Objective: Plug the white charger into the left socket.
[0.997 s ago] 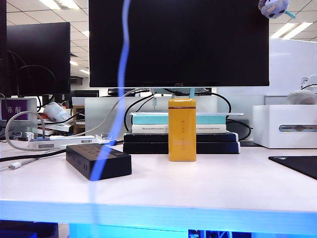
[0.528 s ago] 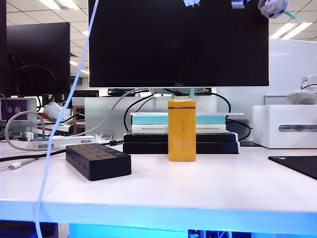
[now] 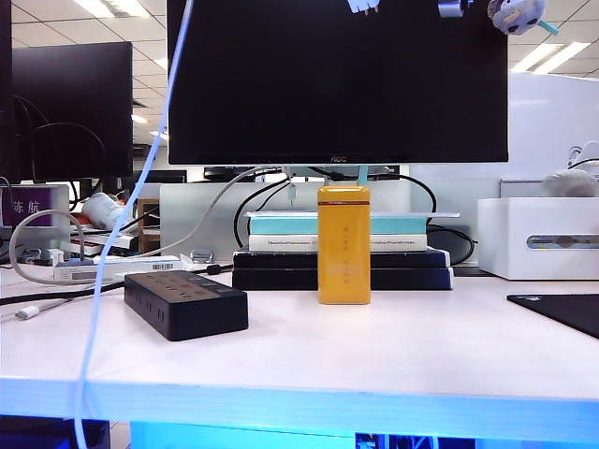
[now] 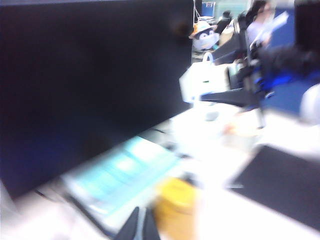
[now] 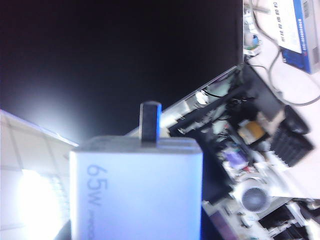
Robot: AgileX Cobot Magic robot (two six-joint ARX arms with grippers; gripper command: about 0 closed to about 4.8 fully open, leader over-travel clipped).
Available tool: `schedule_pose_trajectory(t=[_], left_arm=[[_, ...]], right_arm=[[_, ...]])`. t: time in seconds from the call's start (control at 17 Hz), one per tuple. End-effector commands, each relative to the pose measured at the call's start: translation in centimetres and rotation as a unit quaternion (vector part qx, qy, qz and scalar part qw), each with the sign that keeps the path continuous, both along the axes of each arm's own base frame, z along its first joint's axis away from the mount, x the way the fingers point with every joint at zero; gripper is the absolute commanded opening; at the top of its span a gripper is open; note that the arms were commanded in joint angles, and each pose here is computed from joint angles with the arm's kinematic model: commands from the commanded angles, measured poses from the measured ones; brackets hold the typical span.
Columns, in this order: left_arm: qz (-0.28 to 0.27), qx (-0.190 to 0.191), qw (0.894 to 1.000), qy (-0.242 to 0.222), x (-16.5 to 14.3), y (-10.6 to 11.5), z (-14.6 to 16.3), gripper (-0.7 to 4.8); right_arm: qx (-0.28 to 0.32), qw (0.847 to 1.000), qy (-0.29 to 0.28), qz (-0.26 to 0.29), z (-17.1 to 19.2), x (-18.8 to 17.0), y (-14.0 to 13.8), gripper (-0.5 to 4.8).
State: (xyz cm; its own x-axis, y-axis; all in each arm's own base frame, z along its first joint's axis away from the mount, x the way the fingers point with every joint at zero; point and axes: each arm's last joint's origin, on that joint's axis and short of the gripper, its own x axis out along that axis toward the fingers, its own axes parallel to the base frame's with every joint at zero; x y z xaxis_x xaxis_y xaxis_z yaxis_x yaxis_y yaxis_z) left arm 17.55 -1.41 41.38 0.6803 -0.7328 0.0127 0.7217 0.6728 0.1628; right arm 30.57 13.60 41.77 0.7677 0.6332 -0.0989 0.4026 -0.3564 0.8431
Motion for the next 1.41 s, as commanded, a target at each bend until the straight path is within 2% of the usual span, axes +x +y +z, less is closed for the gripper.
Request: schedule_pose_trajectory(t=[0.06,0.18,0.29,0.41,0.47,0.53,0.59,0.65,0.82,0.94,1.0,1.11,1.41], left_arm=[[0.008,0.01,0.999,-0.04,3.0,0.2,-0.2,-0.05],[-0.017,0.006,0.999,-0.048,5.3,0.2,-0.9,-0.05],[-0.038,0.0,0.996,-0.075,7.8,-0.9,-1.5,-0.05],[-0.063,0.019,0.987,-0.149,9.9,-3.0,-2.3,-0.03],[-0.051,0.033,0.982,-0.18,10.3,-4.2,-2.4,0.24],[-0.028,0.055,0.975,-0.214,10.5,-4.9,-2.6,1.55],[-0.037,0.088,0.961,-0.261,10.7,-6.2,-2.8,3.88],[-0.038,0.11,0.949,-0.291,10.7,-7.1,-2.9,4.37],[-0.029,0.157,0.926,-0.343,10.8,-7.4,-3.1,4.37],[-0.026,0.173,0.913,-0.368,10.8,-7.4,-3.0,4.37],[-0.03,0.171,0.91,-0.376,10.7,-7.4,-2.9,4.37],[-0.073,0.162,0.901,-0.395,10.3,-8.0,-2.7,4.37],[-0.135,0.138,0.892,-0.409,9.1,-10.8,-2.7,4.36]], right_arm=[[0.023,0.999,-0.017,0.016,0.9,-0.3,0.0,1.78],[0.036,0.996,-0.047,0.065,1.5,-0.5,0.2,1.78],[0.049,0.99,-0.085,0.105,2.3,-0.8,0.5,1.78],[0.058,0.976,-0.126,0.169,3.1,-1.2,0.6,1.78],[0.057,0.972,-0.125,0.193,3.0,-1.3,0.7,1.78],[0.055,0.967,-0.122,0.216,3.0,-1.4,0.8,1.78],[0.053,0.962,-0.109,0.244,2.8,-1.8,1.5,1.78],[0.052,0.956,-0.105,0.269,2.7,-2.1,1.8,1.78],[0.049,0.946,-0.078,0.312,2.2,-2.8,3.0,1.78],[0.047,0.944,-0.06,0.32,1.9,-3.0,3.3,1.78],[0.045,0.944,-0.046,0.322,1.7,-3.0,3.4,1.78],[0.041,0.946,-0.022,0.322,1.2,-3.0,3.4,1.78],[0.04,0.946,-0.021,0.321,1.2,-3.0,3.4,1.78]])
